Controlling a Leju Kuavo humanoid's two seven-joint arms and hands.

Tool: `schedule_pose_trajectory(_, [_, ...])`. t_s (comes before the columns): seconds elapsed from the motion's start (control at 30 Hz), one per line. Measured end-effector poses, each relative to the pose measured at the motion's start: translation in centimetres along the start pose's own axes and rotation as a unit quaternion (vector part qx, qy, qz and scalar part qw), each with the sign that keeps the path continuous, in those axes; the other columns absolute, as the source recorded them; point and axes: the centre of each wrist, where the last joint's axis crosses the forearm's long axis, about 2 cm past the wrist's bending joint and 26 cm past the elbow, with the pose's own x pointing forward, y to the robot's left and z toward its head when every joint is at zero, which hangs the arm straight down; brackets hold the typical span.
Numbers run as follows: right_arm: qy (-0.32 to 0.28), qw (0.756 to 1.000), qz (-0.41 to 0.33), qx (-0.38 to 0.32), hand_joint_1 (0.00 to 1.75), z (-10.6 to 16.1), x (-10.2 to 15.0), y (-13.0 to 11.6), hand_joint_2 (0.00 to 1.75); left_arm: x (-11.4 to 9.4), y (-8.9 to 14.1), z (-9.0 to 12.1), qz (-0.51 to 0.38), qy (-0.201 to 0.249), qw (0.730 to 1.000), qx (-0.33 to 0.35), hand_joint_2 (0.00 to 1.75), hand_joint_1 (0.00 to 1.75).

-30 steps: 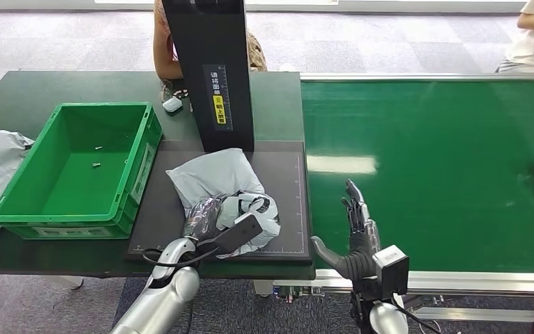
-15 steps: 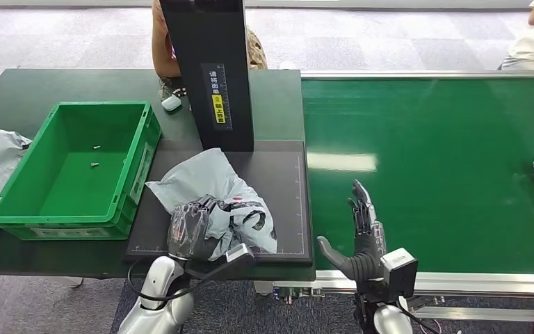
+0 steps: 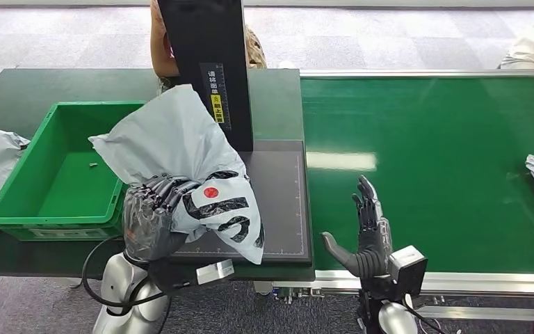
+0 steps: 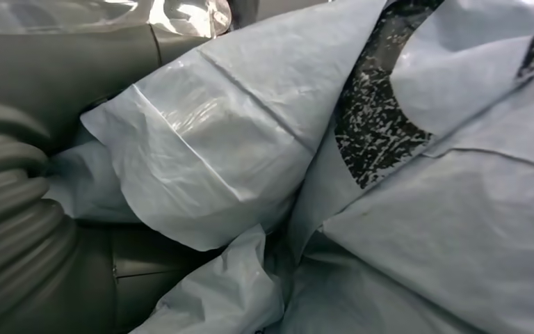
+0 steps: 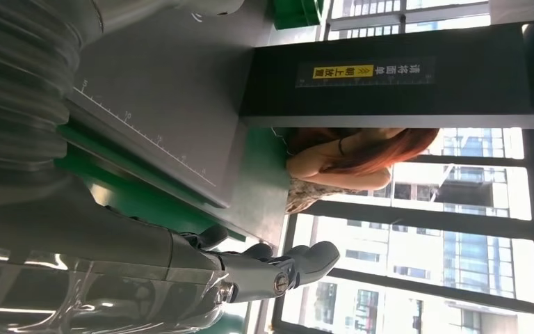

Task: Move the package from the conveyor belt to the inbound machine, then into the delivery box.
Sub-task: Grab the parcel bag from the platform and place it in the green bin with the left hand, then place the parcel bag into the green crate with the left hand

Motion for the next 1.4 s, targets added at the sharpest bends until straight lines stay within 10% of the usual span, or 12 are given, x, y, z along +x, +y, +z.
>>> schedule_pose_trajectory(0.37, [-0.005, 1.000, 0.007, 0.006, 0.00, 0.1, 0.0, 0.2, 1.75, -4.8, 1.8, -2.0, -0.123, 0.015, 0.992, 0.004, 1.75, 1.75])
schedule_pose_trajectory(0.63, [-0.002, 1.000, 0.011, 0.009, 0.00, -0.4, 0.0, 0.2, 1.75, -12.1, -1.6, -1.9, -0.204, 0.240, 0.946, -0.075, 1.75, 1.75])
schedule_pose_trajectory(1.2, [0.017, 1.000, 0.008, 0.003, 0.00, 0.0, -0.1, 0.7, 1.75, -23.4, 1.6, 5.1, -0.315, 0.400, 0.845, -0.164, 1.75, 1.75])
schedule_pose_trajectory(1.4, [0.019, 1.000, 0.011, -0.004, 0.00, 0.2, -0.1, 0.7, 1.75, -23.8, 1.0, 6.1, -0.308, 0.404, 0.839, -0.194, 1.75, 0.90])
